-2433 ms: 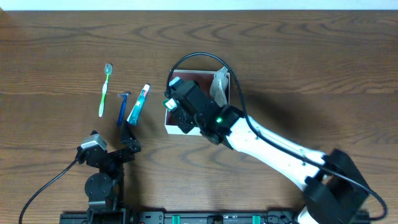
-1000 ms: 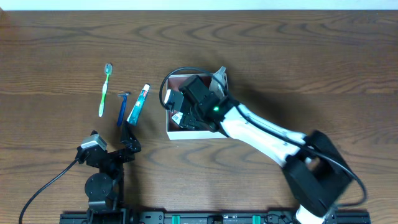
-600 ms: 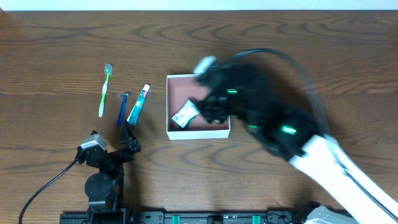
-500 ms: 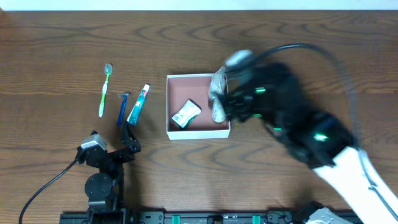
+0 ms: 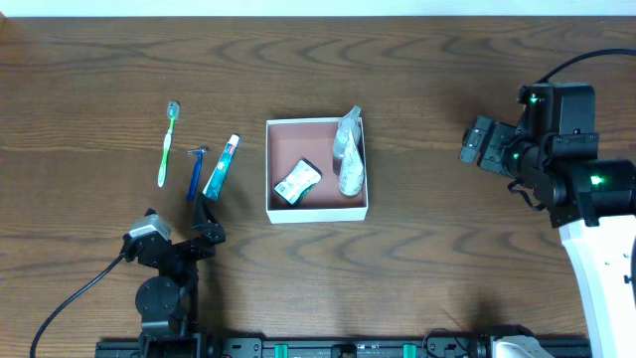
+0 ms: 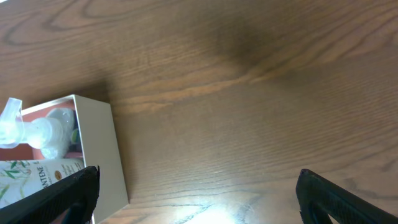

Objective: Pack container

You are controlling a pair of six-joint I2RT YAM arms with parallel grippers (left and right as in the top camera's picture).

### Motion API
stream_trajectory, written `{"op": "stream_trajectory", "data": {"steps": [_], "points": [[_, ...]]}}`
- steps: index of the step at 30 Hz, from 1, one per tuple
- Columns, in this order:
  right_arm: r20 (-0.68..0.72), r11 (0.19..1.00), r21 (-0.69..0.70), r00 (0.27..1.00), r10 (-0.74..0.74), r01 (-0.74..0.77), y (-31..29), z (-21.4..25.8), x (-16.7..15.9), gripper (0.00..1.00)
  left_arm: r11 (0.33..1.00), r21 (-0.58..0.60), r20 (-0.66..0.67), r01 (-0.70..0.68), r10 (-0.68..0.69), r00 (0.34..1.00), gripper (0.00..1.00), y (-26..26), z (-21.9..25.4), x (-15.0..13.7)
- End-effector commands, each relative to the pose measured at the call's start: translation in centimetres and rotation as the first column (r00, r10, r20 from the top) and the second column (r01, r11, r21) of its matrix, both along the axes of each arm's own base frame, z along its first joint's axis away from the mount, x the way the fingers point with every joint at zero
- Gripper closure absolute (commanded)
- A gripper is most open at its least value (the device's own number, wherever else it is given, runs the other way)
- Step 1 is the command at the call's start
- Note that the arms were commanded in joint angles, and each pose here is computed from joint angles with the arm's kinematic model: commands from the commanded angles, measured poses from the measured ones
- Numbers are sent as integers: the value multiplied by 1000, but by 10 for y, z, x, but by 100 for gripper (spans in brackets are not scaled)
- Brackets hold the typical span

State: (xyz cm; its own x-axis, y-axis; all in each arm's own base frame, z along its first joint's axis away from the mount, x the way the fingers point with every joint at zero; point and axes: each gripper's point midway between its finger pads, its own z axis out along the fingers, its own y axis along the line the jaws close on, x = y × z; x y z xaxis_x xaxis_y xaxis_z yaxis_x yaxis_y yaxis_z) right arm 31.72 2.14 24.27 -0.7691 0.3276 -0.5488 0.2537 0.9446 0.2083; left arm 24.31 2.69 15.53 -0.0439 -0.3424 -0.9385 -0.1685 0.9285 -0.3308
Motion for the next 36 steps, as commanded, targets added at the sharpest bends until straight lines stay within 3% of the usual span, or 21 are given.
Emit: {"op": "stream_trajectory", "data": {"steps": [1, 8, 13, 16, 22, 29, 36], "points": [[-1, 999, 29, 1000, -21, 21, 0, 0, -1, 1, 1000, 14, -66, 7, -6, 998, 2, -1, -20, -1], [-2, 999, 29, 1000, -21, 21, 0, 0, -1, 1, 982, -24, -83, 186, -188, 979, 2, -33, -24, 1], [-2, 999, 29, 1000, -21, 21, 0, 0, -1, 1, 978, -43, -149, 203, -207, 967, 2, -36, -20, -5], [-2, 999, 29, 1000, -21, 21, 0, 0, -1, 1, 984, -57, -205, 170, -178, 962, 2, -31, -4, -12], [-2, 999, 29, 1000, -21, 21, 0, 0, -1, 1, 998, 11, -341, -56, 56, 938, 2, 9, 45, -17], [-2, 999, 29, 1000, -21, 21, 0, 0, -1, 1, 983, 61, -514, -174, 181, 838, 2, 41, 83, 31], [-2, 999, 29, 1000, -21, 21, 0, 0, -1, 1, 961, 73, -661, -265, 246, 709, 2, 83, 68, 81]]}}
